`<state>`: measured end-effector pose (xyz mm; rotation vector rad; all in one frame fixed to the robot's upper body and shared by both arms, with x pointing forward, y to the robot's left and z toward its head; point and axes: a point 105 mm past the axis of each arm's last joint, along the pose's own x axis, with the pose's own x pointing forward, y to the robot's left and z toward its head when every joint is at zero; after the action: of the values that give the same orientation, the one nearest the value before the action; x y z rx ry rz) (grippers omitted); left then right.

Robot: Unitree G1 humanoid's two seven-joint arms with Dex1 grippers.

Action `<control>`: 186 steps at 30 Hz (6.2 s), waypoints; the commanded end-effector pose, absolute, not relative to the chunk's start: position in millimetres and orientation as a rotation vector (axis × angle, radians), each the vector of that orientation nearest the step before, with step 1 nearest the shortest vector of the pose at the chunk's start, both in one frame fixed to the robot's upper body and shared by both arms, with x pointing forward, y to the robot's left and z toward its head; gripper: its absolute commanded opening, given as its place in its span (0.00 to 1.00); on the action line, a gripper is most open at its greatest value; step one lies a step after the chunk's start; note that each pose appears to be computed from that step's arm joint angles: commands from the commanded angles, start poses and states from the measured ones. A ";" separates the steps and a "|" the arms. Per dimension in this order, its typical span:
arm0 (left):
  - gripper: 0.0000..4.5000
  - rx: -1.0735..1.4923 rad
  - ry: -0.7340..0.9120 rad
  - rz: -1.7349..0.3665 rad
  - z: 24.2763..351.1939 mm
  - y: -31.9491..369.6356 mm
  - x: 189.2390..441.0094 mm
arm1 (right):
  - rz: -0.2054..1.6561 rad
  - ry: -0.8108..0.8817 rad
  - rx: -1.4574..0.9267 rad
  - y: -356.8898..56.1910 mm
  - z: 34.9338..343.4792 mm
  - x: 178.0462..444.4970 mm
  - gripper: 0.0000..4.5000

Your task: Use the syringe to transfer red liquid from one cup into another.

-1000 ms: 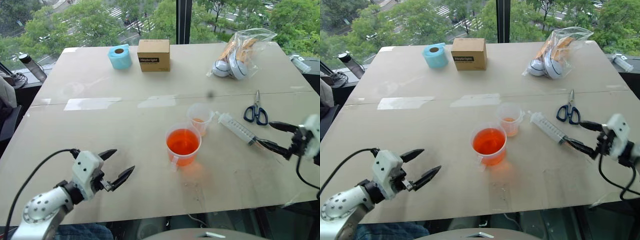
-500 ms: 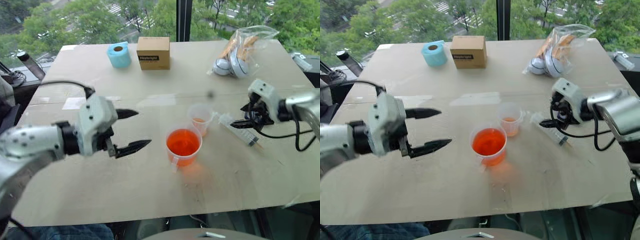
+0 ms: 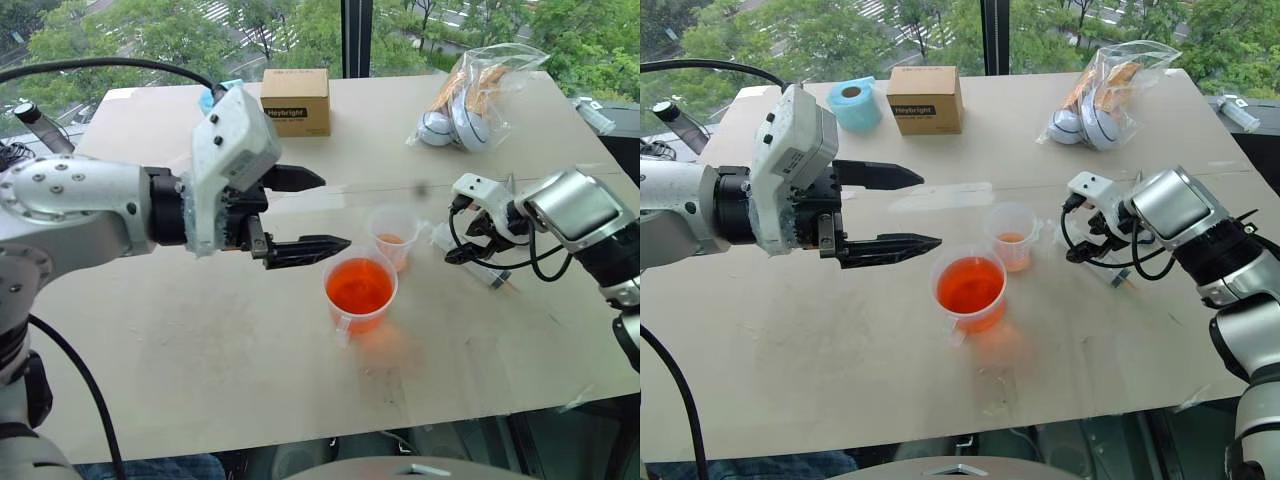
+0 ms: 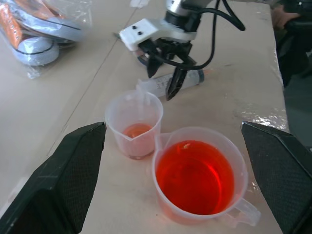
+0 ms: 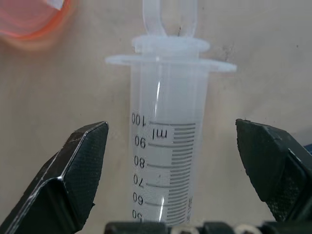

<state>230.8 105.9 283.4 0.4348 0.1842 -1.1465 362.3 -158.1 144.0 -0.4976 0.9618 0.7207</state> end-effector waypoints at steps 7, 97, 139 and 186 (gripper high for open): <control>1.00 0.464 0.138 -1.201 292.5 97.2 222.4 | 0.709 0.974 -0.561 -151.8 152.2 367.6 0.99; 0.73 0.267 -0.204 -1.603 332.2 82.2 246.0 | 1.552 -0.311 0.181 -33.4 264.1 238.3 0.34; 0.00 0.215 -0.243 -1.561 341.6 83.4 255.4 | 1.549 -0.244 0.067 -24.0 219.6 245.2 0.34; 0.98 0.015 -0.481 -1.441 401.9 95.4 263.3 | 1.462 -0.465 0.284 -42.8 299.8 259.0 0.34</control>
<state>268.2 93.3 391.4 -0.0045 -0.4193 -1.4557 259.7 -33.5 283.4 0.2569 -0.4017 1.4797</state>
